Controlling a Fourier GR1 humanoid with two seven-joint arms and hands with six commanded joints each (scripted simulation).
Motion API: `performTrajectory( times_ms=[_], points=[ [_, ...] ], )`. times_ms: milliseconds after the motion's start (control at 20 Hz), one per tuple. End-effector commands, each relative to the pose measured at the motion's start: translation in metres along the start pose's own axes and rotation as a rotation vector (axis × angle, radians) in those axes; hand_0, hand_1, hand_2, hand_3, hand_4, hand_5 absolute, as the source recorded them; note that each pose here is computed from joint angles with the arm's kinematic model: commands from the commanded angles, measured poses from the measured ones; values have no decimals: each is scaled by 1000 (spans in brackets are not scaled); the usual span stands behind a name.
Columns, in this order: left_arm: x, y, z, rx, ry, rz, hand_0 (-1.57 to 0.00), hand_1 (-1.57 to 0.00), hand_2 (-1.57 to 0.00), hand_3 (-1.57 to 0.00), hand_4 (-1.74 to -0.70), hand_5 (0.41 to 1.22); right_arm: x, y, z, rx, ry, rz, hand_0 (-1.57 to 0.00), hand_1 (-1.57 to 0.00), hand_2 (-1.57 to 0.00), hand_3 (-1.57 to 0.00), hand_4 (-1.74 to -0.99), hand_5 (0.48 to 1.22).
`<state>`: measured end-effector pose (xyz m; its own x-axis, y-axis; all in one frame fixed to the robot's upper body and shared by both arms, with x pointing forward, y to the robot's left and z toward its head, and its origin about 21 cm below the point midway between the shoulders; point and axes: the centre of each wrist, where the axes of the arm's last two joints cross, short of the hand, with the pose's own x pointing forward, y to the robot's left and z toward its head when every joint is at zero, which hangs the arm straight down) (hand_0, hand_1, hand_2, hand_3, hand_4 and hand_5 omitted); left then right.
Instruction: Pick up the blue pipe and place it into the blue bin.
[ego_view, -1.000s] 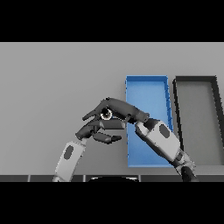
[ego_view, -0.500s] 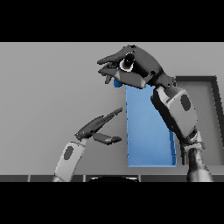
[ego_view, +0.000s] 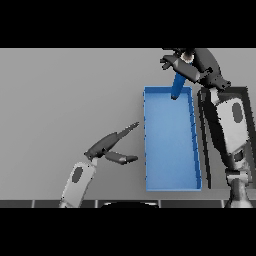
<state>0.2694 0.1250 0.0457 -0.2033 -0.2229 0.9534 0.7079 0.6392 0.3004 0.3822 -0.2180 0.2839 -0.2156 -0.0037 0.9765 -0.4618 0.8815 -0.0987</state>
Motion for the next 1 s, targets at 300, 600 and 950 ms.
performTrajectory(
  times_ms=[300, 600, 950],
  points=[
    [1, -2, 4, -6, -2, 22, 1, 1, 1, 1, -879, 425, -63, -8, 53, -133, 242, -33, -1571, -1571, -1571, -1571, -1741, 1221],
    [1, -7, 6, -8, -2, 19, 1, 1, 1, 1, -888, 422, -98, 3, 79, -284, 463, -31, -1571, -1571, -1571, -1521, -1741, 1221],
    [4, -6, 4, -7, 4, 9, 1, 1, 1, 1, -881, 422, -142, 6, 88, -377, 752, 59, -1172, -1069, -1071, -630, -1592, 1221]
  ],
)
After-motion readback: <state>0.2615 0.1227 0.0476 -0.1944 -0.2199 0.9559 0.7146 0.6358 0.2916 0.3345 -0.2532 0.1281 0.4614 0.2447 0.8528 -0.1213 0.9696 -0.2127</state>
